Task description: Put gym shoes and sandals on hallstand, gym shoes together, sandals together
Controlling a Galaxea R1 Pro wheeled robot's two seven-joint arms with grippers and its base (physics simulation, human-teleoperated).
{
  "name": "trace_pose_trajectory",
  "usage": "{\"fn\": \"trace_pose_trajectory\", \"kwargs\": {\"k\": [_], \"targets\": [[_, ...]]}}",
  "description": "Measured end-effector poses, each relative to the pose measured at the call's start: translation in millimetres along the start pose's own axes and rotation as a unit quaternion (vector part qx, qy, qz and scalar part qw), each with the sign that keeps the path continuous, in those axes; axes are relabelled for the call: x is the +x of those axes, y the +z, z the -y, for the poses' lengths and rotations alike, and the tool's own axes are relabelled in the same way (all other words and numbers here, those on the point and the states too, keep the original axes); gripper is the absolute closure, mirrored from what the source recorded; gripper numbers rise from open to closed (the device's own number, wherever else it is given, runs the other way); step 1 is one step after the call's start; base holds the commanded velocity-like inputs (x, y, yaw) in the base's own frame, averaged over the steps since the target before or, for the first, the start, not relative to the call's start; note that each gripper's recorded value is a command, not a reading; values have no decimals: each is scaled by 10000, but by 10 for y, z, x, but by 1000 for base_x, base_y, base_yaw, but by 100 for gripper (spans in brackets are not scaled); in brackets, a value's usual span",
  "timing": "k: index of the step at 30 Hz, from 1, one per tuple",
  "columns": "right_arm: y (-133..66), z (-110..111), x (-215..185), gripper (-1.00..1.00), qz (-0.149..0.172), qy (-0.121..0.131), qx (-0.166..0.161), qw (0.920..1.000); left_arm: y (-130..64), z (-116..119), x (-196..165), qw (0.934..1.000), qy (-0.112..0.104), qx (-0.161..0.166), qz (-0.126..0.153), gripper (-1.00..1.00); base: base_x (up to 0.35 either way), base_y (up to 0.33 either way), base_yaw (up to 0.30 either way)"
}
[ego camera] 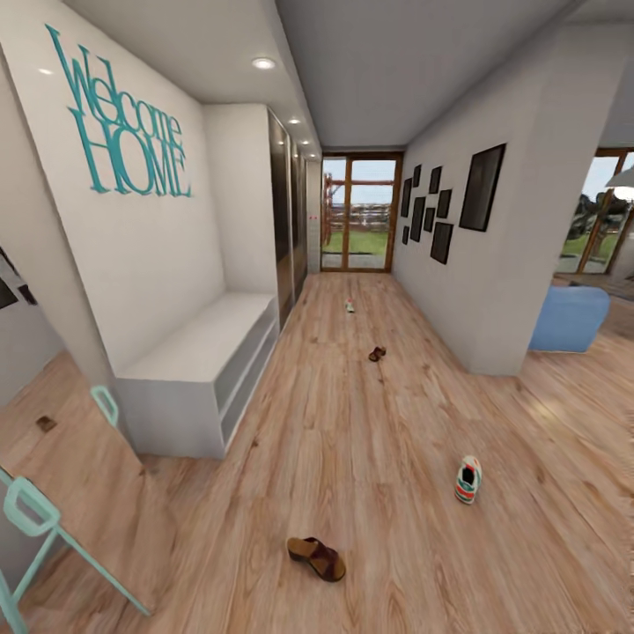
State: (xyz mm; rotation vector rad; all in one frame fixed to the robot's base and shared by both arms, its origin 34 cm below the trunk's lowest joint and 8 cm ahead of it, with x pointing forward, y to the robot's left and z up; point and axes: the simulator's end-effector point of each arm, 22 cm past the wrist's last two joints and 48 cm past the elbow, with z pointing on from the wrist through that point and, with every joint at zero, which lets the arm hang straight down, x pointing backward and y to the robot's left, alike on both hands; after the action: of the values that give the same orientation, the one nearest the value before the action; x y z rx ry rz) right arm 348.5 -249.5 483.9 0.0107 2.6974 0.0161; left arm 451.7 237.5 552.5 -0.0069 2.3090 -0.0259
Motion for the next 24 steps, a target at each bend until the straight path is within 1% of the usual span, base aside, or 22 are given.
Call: {"fn": "trace_pose_trajectory", "kwargs": {"k": [5,9,24], "targets": [[0,-1,0,-100,0,0,0,10000,-2,0,4,10000,0,0,-3,-100,188,171,-265],[1,0,0,-100,-1,0,0,10000,-1,0,5,10000,0,0,-4,-100,127,87,-265],[2,0,0,-100,-2,0,0,10000,2,0,2,10000,2,0,-4,-100,11,7,-265]]}}
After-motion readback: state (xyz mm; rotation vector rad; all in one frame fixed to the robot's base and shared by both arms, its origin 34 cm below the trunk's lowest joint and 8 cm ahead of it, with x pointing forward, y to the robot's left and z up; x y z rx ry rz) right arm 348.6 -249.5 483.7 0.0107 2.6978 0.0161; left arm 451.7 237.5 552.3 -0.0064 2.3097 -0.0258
